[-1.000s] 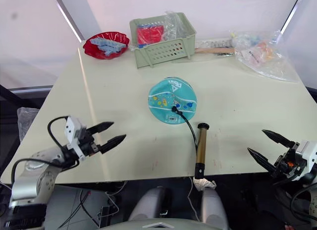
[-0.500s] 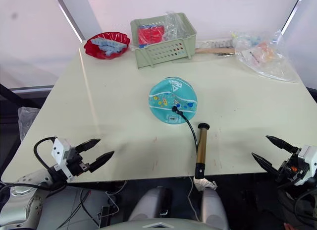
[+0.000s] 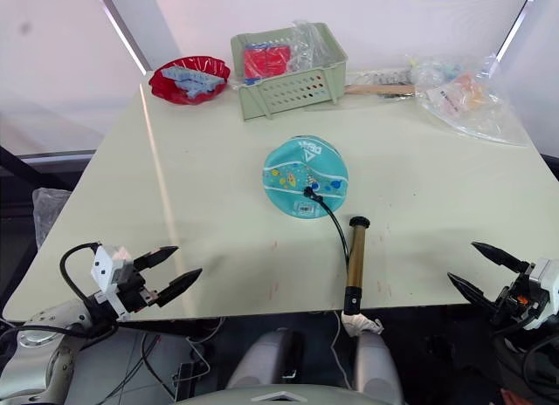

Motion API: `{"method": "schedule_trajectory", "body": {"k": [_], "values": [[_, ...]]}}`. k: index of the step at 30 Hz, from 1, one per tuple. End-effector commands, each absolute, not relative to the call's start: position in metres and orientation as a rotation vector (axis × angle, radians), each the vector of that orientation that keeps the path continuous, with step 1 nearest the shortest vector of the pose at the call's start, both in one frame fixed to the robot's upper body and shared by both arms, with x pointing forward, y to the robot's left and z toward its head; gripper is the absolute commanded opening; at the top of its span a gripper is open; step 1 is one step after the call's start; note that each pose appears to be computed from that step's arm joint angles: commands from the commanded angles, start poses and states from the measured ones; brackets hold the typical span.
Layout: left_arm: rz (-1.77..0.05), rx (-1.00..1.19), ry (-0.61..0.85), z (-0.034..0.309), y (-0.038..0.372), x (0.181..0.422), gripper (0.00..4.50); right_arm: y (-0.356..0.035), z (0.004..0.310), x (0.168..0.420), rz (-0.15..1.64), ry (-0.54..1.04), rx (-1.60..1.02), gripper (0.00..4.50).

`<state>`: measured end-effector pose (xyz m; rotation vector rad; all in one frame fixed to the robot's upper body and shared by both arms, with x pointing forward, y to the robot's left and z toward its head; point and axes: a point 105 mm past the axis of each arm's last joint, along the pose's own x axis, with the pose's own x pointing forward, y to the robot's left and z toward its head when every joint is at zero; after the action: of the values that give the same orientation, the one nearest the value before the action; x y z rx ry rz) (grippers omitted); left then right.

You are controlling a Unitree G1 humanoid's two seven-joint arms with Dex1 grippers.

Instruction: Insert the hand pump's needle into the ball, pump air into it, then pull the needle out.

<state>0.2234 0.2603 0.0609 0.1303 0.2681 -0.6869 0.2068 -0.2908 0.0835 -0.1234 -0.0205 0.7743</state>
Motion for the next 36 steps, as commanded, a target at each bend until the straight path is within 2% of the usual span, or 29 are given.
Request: {"method": "schedule_trajectory", "body": {"k": [1,9,13,18,27,36], "values": [[-0.759,0.168,0.255,0.068,0.247,0.224,4.47,-0.293,0.103,0.204,0.808,-0.068,-0.146,4.5],[-0.907,0.156,0.281,0.075,0.21,0.225,4.47,-0.282,0.114,0.197,0.929,-0.081,-0.138,4.5],[-1.054,0.158,0.29,0.082,0.179,0.219,4.47,-0.277,0.119,0.194,0.999,-0.072,-0.144,4.5],[-1.21,0.217,0.308,0.092,0.131,0.228,4.47,-0.273,0.122,0.195,1.042,-0.079,-0.134,4.5],[-1.215,0.19,0.38,0.101,0.084,0.247,4.47,-0.271,0.126,0.195,1.062,-0.084,-0.141,4.5],[-1.188,0.116,0.471,0.095,0.044,0.251,4.47,-0.268,0.128,0.196,1.077,-0.089,-0.144,4.5]]}}
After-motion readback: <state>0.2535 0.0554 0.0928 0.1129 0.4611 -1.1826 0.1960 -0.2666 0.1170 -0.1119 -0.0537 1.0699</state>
